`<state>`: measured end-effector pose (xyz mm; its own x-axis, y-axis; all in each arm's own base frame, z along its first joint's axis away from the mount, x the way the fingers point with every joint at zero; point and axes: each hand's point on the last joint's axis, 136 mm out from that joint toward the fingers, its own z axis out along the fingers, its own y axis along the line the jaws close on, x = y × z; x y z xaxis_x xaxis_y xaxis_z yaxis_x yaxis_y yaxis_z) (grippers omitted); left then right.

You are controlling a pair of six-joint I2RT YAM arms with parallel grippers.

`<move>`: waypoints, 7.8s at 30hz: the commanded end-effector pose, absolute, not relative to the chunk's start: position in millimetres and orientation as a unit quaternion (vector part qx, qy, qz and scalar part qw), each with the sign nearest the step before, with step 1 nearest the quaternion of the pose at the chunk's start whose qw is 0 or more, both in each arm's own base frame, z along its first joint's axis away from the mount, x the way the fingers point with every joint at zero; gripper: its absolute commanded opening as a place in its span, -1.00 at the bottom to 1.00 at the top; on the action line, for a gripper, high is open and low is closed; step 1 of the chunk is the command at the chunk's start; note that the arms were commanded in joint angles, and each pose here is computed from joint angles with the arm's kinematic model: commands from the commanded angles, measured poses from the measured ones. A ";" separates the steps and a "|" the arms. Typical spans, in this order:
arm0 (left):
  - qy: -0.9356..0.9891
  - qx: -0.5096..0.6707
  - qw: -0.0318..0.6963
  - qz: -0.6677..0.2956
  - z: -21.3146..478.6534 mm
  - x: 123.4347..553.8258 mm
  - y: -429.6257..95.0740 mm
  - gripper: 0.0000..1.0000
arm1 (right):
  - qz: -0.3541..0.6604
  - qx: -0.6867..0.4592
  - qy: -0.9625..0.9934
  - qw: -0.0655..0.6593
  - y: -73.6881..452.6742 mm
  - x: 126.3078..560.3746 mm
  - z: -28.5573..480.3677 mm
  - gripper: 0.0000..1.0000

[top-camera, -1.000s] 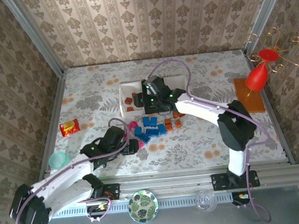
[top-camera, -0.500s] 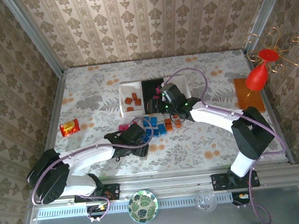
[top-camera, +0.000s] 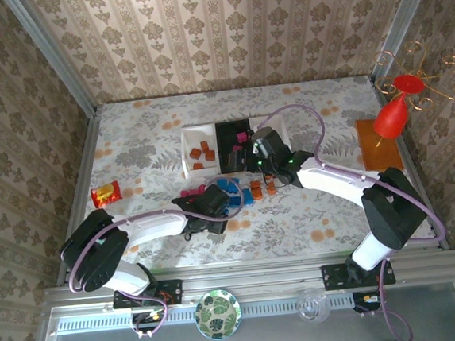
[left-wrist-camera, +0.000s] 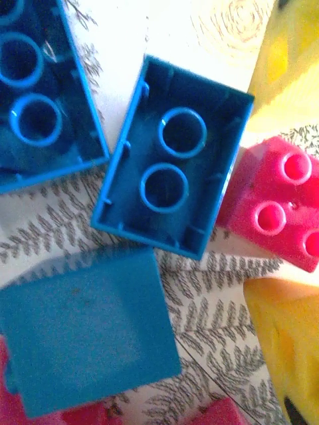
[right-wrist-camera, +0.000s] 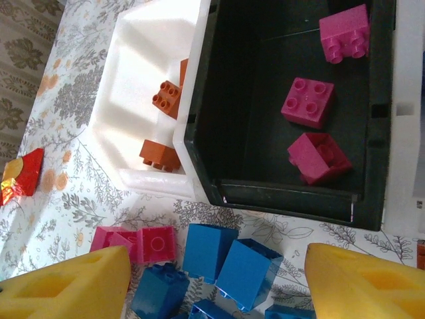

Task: Sort the legos into containers by color
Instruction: Pick up the lego from the middle-left of the table, then place the lego in the container, then pick up the lego from the center of the table, then place the lego in the container, then pick up the lego from the middle-left of the table, then place the lego in the container, then pick up the lego from the bottom-center of the table.

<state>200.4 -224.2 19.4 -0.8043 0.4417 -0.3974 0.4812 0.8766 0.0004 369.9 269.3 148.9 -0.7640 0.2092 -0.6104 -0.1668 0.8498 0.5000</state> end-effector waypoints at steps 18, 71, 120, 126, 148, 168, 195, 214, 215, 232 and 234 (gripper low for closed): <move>0.931 0.241 0.232 -0.145 84.7 168.9 -240.3 -0.31 | 0.257 0.051 0.899 0.351 219.4 346.6 134.7 0.44; 0.857 0.142 0.395 -0.300 193.8 243.6 -274.2 1.00 | 0.162 0.029 0.940 0.298 178.4 296.8 67.4 0.32; 0.900 0.002 0.397 -0.181 140.1 187.7 -127.9 1.00 | 0.229 -0.058 0.910 0.341 387.9 440.8 140.2 -0.56; 0.902 -0.004 0.391 -0.184 135.3 184.4 -125.7 1.00 | 0.224 -0.035 0.915 0.333 395.6 465.3 138.6 0.05; 0.913 0.011 0.359 -0.192 114.8 204.0 -147.5 0.94 | 0.261 -0.057 0.903 0.338 302.0 311.7 130.3 0.40; 0.946 0.030 0.310 -0.096 46.7 276.1 -155.1 0.45 | 0.244 -0.051 0.901 0.354 265.1 285.4 135.8 0.41; 0.915 0.045 0.341 -0.210 141.1 273.9 -192.0 -0.37 | 0.182 0.006 0.907 0.379 207.6 278.9 118.7 0.44; 0.921 0.138 0.317 -0.181 142.5 426.7 -347.0 -0.24 | 0.153 0.055 0.921 0.353 159.5 239.5 85.7 0.44; 0.923 0.139 0.313 -0.178 139.0 430.4 -350.0 -0.15 | 0.153 0.056 0.921 0.354 157.9 238.1 86.5 0.44; 0.859 0.160 0.399 -0.279 257.6 354.5 -344.2 0.87 | 0.201 -0.012 0.924 0.325 202.0 246.2 88.7 0.44; 0.856 0.154 0.405 -0.280 256.0 335.9 -329.2 0.99 | 0.213 -0.040 0.925 0.313 218.9 248.2 89.6 0.43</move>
